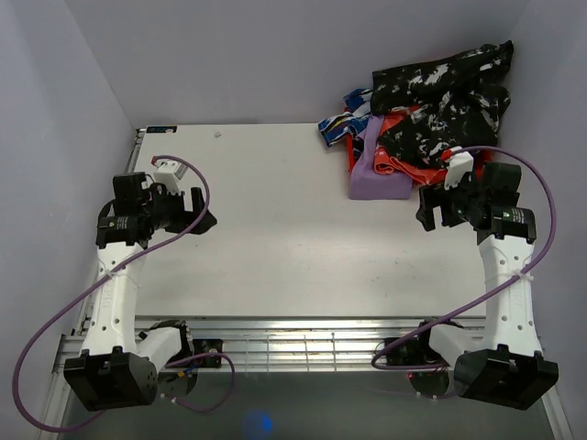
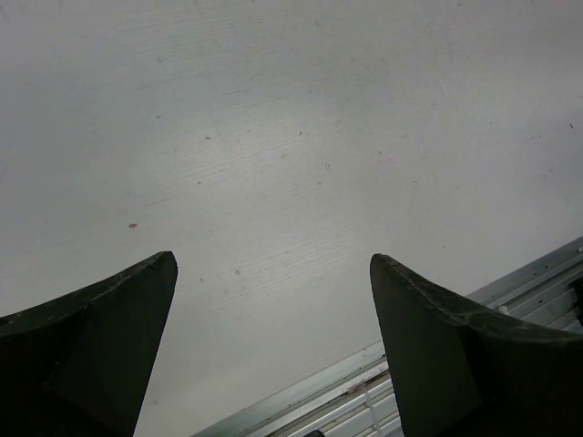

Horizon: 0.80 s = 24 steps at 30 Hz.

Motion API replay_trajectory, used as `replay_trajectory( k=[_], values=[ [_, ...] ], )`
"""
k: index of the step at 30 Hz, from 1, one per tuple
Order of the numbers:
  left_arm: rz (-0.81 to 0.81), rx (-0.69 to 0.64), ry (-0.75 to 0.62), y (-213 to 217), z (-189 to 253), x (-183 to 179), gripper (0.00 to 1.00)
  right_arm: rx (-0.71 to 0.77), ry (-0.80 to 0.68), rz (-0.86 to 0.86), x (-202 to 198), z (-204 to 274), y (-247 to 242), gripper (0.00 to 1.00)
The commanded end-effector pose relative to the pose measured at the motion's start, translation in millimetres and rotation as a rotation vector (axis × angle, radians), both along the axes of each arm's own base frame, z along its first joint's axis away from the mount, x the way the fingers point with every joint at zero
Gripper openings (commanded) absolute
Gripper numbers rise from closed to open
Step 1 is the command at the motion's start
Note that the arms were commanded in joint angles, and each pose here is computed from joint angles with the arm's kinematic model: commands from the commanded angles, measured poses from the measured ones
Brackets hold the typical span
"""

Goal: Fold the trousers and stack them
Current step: Grab the trousers from the pile

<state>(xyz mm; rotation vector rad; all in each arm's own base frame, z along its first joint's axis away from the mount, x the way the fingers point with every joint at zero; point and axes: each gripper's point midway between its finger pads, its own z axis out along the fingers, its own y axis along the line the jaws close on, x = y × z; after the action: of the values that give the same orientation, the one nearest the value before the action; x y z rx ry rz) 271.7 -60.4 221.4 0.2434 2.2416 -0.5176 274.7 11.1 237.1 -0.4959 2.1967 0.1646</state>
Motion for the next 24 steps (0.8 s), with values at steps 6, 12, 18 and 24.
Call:
replay_trajectory(
  k=[6,12,18,24],
  values=[
    [0.0,-0.037,-0.133,-5.3,43.2,9.0,0.98,-0.064,-0.079,-0.119,50.4,44.6,-27.6,0.9],
    [0.041,0.019,-0.19,6.8,56.4,25.5,0.98,-0.178,-0.25,-0.199,131.1,118.9,-62.2,0.9],
    [0.081,0.034,-0.167,13.8,51.8,38.4,0.98,-0.137,-0.423,-0.27,206.6,176.9,-98.1,0.9],
    [0.098,0.019,-0.172,14.1,49.6,40.5,0.98,-0.007,-0.485,-0.292,259.7,180.3,-128.4,0.9]
  ],
)
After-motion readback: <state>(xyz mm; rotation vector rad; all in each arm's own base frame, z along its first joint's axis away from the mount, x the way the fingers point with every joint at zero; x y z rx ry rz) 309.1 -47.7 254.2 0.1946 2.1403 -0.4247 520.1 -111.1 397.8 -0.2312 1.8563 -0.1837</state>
